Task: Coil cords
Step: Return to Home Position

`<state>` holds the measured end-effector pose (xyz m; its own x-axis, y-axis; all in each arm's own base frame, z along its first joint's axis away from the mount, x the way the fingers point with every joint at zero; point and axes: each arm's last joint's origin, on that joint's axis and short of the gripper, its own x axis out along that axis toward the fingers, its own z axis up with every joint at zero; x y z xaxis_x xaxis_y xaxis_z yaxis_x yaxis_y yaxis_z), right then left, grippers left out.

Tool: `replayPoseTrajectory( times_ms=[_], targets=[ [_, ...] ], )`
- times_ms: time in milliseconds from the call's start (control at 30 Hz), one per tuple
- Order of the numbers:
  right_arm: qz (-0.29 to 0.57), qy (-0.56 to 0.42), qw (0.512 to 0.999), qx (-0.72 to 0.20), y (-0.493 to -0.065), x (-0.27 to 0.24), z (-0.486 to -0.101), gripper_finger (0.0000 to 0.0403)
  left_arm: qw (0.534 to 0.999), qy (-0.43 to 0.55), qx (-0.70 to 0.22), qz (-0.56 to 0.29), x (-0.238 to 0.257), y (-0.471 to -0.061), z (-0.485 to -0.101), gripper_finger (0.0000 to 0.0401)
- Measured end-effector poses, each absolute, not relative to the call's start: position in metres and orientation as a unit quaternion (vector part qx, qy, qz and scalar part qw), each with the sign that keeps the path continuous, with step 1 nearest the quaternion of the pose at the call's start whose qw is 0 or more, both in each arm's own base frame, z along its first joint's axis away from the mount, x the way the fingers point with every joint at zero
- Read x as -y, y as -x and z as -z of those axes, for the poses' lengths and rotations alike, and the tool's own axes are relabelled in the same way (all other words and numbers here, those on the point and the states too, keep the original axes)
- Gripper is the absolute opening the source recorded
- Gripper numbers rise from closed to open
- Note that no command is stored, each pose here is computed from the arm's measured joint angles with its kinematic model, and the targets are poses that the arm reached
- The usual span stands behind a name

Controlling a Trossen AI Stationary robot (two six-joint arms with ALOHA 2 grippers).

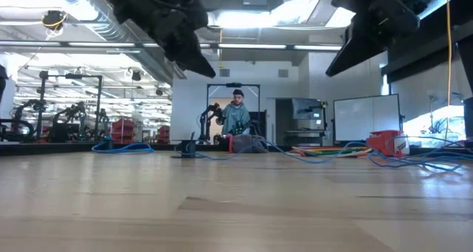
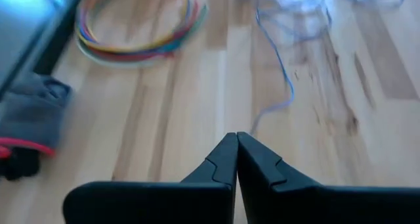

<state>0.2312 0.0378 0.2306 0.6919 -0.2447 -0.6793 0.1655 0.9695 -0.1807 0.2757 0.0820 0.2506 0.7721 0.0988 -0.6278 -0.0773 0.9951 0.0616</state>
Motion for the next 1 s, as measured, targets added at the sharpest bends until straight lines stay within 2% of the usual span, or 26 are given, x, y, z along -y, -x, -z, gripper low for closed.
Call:
replayPoseTrajectory(
  times_ms=[133,200,433,700,900,1000],
  targets=[
    [0.102,0.029,0.945,-0.309,-0.207,-0.021,-0.235,0.0015,0.958,-0.021,-0.281,-0.055,-0.078,-0.265,-0.252,0.0004],
    [0.105,0.017,0.957,-0.271,-0.196,-0.013,-0.237,0.0006,0.962,-0.023,-0.266,-0.055,-0.074,-0.258,-0.250,0.0004],
    [0.126,0.004,0.981,-0.147,-0.156,0.002,-0.234,0.0033,0.977,-0.016,-0.204,-0.066,-0.066,-0.229,-0.244,0.0004],
    [0.116,-0.012,0.991,-0.070,-0.124,0.003,-0.235,0.0035,0.987,0.005,-0.147,-0.073,-0.053,-0.190,-0.226,0.0004],
    [0.145,0.002,0.987,-0.064,-0.110,0.005,-0.235,0.0035,0.991,0.034,-0.091,-0.088,-0.046,-0.162,-0.209,0.0004],
    [0.158,-0.024,0.985,-0.070,-0.108,0.006,-0.233,0.0035,0.992,0.051,-0.068,-0.091,-0.043,-0.152,-0.205,0.0004]
  ],
)
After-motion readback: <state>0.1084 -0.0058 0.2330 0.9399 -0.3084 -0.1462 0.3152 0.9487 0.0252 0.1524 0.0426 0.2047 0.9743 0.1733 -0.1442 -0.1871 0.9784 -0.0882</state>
